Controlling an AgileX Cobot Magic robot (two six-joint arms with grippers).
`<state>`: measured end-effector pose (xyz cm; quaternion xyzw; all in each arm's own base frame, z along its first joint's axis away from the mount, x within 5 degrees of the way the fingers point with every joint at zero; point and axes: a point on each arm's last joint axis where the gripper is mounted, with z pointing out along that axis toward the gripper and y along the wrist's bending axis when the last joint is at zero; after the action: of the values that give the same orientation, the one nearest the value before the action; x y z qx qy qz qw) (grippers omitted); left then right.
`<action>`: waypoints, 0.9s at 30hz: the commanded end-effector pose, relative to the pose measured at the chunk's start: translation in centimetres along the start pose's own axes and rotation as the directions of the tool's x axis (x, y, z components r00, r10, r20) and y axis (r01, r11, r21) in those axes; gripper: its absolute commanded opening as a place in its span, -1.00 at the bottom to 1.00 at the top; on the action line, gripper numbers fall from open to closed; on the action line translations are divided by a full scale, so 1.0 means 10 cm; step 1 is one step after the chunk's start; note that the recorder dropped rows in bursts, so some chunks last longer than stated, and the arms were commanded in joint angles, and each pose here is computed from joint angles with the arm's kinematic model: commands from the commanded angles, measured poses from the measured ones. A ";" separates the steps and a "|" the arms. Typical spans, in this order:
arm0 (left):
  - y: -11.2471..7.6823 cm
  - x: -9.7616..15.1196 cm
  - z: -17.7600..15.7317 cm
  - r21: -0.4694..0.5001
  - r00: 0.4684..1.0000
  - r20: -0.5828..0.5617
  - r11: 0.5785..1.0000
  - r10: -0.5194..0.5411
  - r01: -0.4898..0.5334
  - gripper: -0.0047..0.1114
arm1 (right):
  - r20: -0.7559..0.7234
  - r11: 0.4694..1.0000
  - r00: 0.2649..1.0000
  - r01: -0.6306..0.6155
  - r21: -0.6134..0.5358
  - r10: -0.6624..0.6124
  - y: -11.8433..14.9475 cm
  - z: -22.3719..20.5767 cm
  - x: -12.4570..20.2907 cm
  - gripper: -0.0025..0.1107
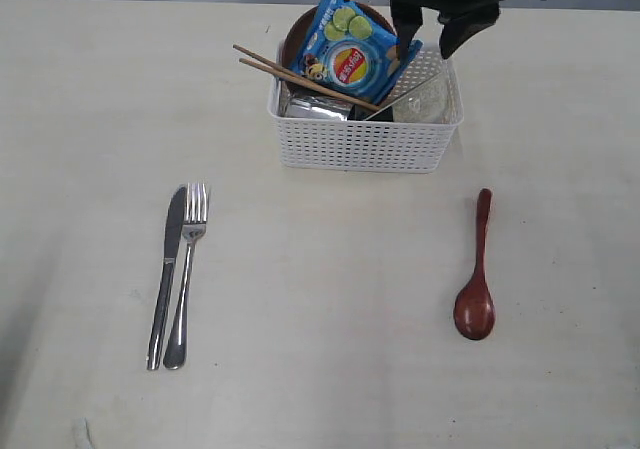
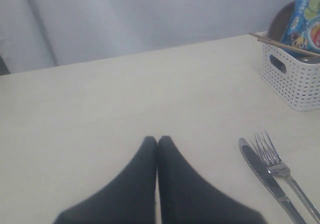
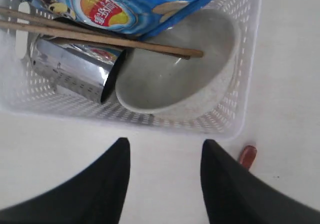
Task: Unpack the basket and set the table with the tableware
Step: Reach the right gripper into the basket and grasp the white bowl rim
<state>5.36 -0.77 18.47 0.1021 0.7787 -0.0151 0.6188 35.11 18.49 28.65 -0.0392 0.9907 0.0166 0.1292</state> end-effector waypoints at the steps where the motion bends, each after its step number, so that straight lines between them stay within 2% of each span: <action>1: 0.00 0.01 0.00 0.000 1.000 0.002 1.000 -0.009 0.009 -0.92 | -0.029 0.998 0.998 -0.063 0.002 0.063 0.08 0.21 -0.12 -0.19; 9: 0.00 0.01 0.00 0.000 1.000 0.002 1.000 -0.009 0.009 -0.92 | -0.071 0.991 0.990 -0.119 0.061 0.123 0.10 0.52 -0.15 -0.19; 20: 0.00 0.01 0.00 0.000 1.000 0.002 1.000 -0.009 0.009 -0.92 | -0.034 0.991 0.993 -0.107 0.082 0.110 0.06 0.43 -0.16 -0.19; 27: 0.00 0.01 0.00 0.000 1.000 0.002 1.000 -0.009 0.009 -0.92 | -0.032 0.981 0.985 -0.165 0.104 0.169 -0.02 0.45 -0.16 -0.19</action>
<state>5.36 -0.77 18.47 0.1021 0.7787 -0.0151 0.6188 37.80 19.30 24.47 0.0349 0.9935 -0.0181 0.1070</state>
